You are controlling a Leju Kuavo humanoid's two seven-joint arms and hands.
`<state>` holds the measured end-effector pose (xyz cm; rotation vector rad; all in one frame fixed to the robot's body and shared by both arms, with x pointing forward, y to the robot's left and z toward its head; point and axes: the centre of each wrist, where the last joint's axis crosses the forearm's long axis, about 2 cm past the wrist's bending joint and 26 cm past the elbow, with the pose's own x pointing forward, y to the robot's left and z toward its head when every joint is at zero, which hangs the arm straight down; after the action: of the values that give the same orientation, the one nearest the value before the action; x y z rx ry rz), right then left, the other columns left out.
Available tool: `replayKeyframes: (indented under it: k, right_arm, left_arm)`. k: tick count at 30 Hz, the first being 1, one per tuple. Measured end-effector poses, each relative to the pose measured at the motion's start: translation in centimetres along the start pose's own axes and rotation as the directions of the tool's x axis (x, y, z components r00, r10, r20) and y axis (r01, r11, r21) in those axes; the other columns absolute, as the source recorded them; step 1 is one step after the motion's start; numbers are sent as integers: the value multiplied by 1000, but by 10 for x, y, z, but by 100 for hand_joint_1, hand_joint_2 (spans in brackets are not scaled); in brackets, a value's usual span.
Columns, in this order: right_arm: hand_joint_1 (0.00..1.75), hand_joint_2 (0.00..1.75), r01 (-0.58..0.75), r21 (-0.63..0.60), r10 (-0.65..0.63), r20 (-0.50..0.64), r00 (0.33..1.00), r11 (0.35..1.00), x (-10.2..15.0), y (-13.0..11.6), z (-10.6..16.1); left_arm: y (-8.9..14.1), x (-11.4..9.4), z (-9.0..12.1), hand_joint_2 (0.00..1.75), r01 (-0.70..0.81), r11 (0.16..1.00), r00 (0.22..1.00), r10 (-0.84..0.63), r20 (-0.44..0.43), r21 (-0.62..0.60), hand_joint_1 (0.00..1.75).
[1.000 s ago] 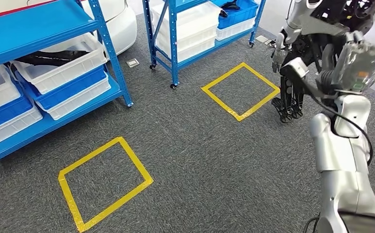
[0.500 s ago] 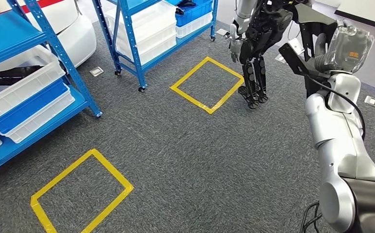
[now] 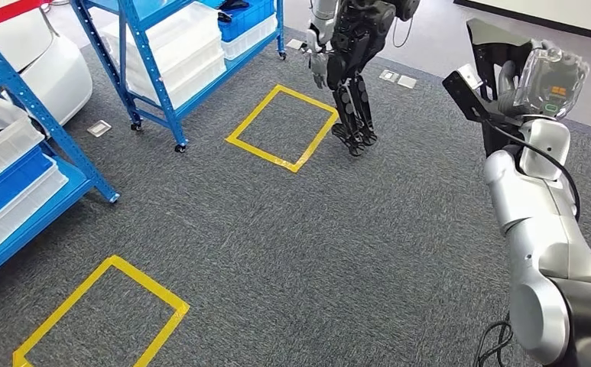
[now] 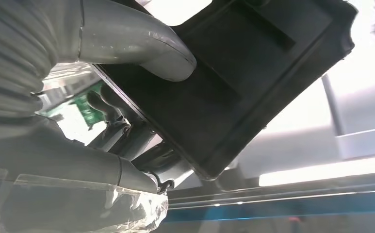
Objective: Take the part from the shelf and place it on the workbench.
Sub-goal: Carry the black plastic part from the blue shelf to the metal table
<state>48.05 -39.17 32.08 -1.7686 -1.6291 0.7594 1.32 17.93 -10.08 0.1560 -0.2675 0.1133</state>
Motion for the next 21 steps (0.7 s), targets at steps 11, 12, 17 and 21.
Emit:
replayKeyframes:
  k: [11, 12, 17, 21]
  right_arm:
    - [175, 175, -7, 15, 7, -10, 1000, 1000, -2, 0, -4]
    - [175, 175, -9, 16, 9, -12, 1000, 1000, -2, 0, -5]
    - [175, 175, -32, 0, 32, -41, 999, 999, -3, -12, -21]
    - [175, 175, -66, 5, 66, -71, 995, 998, -19, -17, -26]
  left_arm:
    - [-1, 1, 0, 175, 4, 1000, 1000, -4, -13, 14, 0]
    - [-2, 1, 0, 175, 5, 1000, 1000, -5, -15, 15, 0]
    - [-5, 2, 2, 175, 7, 1000, 1000, -6, -19, 17, 0]
    - [-6, 2, 2, 175, 6, 1000, 1000, -6, -17, 15, 0]
